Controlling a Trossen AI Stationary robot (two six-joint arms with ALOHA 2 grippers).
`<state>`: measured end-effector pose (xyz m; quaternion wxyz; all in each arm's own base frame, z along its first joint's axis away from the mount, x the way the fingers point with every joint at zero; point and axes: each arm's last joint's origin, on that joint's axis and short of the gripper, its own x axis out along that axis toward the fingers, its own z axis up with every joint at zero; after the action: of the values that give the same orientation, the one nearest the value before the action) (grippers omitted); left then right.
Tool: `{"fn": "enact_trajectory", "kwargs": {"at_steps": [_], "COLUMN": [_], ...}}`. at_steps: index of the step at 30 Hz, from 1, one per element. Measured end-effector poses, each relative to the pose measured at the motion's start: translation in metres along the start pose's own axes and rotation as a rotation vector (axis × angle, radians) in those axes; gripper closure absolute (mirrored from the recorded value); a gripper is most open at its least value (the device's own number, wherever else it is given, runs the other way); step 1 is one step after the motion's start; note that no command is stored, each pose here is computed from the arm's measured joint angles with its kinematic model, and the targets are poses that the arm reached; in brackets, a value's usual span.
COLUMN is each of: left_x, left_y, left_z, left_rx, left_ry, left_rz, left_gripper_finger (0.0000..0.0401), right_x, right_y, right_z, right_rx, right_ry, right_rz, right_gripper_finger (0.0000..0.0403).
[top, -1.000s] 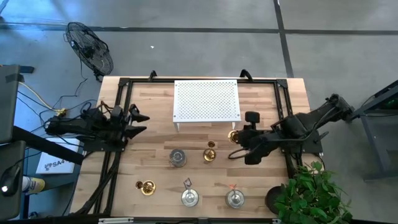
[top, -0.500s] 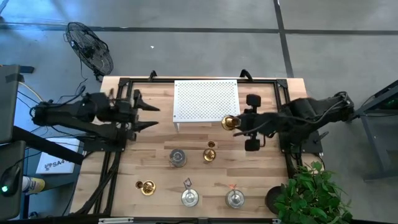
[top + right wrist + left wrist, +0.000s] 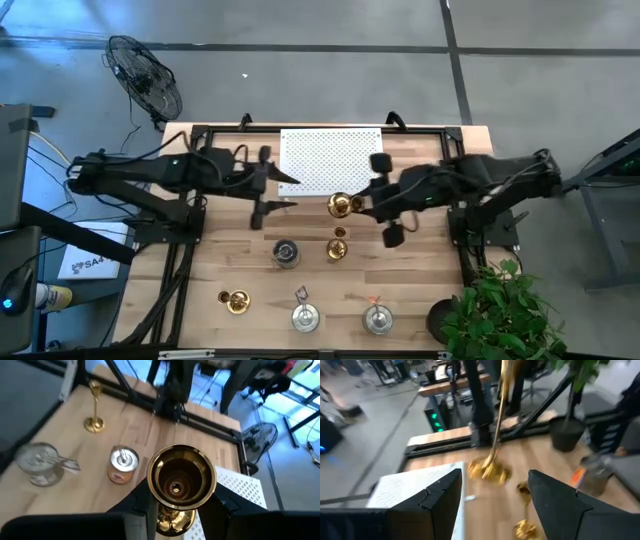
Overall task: Pick & Place candle stick holders
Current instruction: Put the middle right gold candle holder on the shelf
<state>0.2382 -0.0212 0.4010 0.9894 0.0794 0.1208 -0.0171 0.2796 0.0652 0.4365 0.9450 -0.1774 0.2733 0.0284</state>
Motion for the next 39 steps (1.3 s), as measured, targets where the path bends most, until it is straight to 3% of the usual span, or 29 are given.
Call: {"fn": "enact_trajectory", "kwargs": {"at_steps": [9,27,39], "left_x": [0.031,0.045,0.045], "left_y": [-0.008,-0.009,-0.011], "left_z": [0.002,-0.001,0.002], "left_rx": [-0.066,-0.065,-0.069], "left_ry": [0.051,0.058,0.018], "left_rz": [-0.189,-0.187,-0.249], "left_gripper_finger": [0.0176,0.0176,0.0176], "right_x": [0.030,0.027,0.029], "right_y": [0.007,-0.001,-0.013], "right_z": [0.006,0.023,0.025], "right_rx": [-0.044,-0.024,-0.022], "right_ry": [-0.028,-0.230,-0.279], "right_rz": [0.027,0.045,0.038], "right_gripper_finger": [0.0306,0.0306,0.0306]}}
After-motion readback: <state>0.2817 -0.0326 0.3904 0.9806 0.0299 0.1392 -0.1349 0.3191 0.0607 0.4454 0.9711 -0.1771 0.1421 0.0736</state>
